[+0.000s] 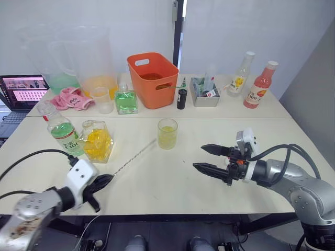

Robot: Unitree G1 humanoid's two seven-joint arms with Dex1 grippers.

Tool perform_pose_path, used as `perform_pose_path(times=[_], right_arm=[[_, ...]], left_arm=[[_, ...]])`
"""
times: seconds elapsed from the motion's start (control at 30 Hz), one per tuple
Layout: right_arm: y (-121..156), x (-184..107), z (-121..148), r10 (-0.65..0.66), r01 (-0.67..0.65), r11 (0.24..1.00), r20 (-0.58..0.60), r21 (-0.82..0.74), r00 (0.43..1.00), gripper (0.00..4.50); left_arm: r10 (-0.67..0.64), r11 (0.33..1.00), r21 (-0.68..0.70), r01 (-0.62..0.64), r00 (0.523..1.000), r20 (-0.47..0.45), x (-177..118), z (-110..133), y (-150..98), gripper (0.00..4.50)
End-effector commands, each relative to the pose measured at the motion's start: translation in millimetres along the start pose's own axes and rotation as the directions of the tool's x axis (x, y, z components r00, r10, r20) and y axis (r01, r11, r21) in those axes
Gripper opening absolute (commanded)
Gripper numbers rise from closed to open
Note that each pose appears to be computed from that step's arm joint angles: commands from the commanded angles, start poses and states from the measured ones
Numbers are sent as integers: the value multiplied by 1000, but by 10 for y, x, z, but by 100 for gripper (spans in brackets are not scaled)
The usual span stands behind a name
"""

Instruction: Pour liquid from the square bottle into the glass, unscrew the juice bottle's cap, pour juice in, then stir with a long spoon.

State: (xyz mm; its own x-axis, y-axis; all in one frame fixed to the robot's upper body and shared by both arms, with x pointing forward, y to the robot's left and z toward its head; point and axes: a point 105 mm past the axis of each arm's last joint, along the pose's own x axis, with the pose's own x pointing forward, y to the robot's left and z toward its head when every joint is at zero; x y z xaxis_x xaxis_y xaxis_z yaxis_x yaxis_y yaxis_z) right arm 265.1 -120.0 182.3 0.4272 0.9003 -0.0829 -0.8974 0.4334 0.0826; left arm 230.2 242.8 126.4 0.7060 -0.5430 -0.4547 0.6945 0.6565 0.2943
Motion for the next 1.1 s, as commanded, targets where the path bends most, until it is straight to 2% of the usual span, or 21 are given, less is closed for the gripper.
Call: perform_pose_path(times=[0.03, 0.23, 0.43, 0.53, 0.67, 0.77, 0.93, 1.1], right_arm=[[63, 17, 61, 19, -17, 999, 33, -36, 999, 450], [91, 43, 59, 12, -11, 999, 45, -34, 999, 450], [84, 63, 76, 5, -3, 999, 49, -35, 999, 450], [83, 69, 77, 4, -2, 999, 48, -35, 999, 450], [73, 65, 70, -2, 4, 1000, 47, -26, 999, 450], [62, 75, 68, -7, 8, 1000, 51, -20, 999, 450], [57, 96, 74, -15, 17, 1000, 60, -18, 998, 450], [83, 91, 90, -23, 25, 999, 68, -21, 997, 450]], left_arm=[[-110, 980, 167, 106, 994, 16, -148, 18, 99, 2], [-186, 920, 345, 186, 982, -33, -32, -218, 290, 2], [-223, 867, 439, 235, 971, -80, 125, -425, 346, 2], [-226, 863, 448, 235, 971, -74, 143, -444, 383, 2], [-253, 924, 299, 238, 967, 14, 90, -192, 444, 127], [-310, 934, 187, 306, 951, -5, 48, -97, 398, 222], [-326, 935, 129, 330, 944, -52, 79, -37, 376, 222], [-327, 924, 142, 356, 925, -195, 165, -192, 397, 222]])
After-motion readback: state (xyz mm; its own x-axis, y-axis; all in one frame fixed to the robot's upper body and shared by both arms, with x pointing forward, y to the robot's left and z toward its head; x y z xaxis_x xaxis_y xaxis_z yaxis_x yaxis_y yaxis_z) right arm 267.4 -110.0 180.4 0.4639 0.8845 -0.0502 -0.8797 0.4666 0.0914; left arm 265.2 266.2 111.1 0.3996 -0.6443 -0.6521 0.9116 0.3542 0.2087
